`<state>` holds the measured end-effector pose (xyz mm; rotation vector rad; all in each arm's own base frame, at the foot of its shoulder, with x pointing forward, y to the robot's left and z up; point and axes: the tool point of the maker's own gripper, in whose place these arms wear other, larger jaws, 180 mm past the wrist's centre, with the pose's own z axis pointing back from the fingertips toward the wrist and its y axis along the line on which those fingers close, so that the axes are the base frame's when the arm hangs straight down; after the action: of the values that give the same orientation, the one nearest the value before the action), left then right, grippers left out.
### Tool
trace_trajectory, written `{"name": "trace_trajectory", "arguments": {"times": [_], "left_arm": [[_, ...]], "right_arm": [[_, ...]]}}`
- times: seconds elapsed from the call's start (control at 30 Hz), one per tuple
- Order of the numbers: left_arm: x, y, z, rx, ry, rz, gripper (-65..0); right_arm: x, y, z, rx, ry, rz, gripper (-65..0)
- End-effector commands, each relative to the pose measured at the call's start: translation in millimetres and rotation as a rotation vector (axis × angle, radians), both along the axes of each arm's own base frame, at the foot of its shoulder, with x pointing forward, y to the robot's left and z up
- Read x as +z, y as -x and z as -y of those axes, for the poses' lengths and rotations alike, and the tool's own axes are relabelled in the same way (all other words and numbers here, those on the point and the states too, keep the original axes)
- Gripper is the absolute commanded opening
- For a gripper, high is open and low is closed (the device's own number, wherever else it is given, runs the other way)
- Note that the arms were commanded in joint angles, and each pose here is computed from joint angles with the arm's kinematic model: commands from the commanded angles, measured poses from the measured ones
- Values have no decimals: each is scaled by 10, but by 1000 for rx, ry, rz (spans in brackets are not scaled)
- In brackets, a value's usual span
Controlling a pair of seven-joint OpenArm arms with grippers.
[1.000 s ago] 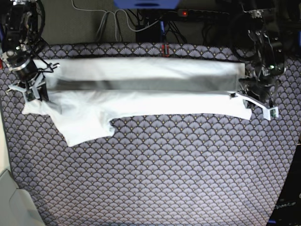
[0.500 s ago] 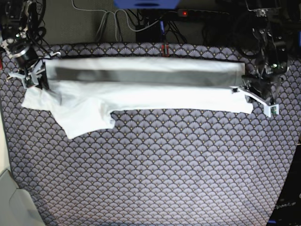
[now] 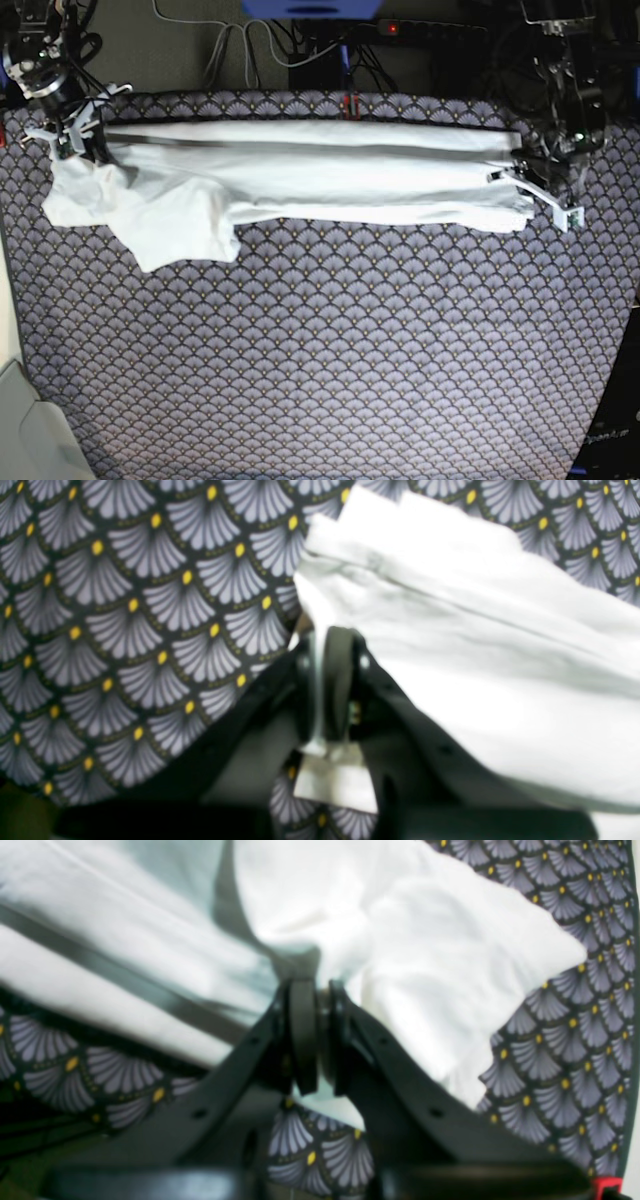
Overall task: Fold the T-shirt properly
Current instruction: 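Lower the folded hem onto the shirt and open both grippers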
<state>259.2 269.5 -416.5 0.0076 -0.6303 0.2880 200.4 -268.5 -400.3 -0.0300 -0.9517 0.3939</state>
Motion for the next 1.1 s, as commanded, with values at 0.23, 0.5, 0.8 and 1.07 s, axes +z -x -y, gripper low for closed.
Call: {"name": "trace_trajectory", "arguments": {"times": [0.23,0.5,0.8,1.07], "left_arm": [[-61,-72,-34,-6,-16,-16,-645],[-106,-94,211,-78,-2,-33,-470],[-124,-81,272,-95,3,-39,-159],[-131,-75,269,-94,2,-42,-159]], "right_arm": [[-2,13,84,-8,8,-2,-645],[-7,20,106,-13,14,-8,-579],[-57,195,177,-2,74,-101,-273],[50,255,416,-46,117,-93,-269]]}}
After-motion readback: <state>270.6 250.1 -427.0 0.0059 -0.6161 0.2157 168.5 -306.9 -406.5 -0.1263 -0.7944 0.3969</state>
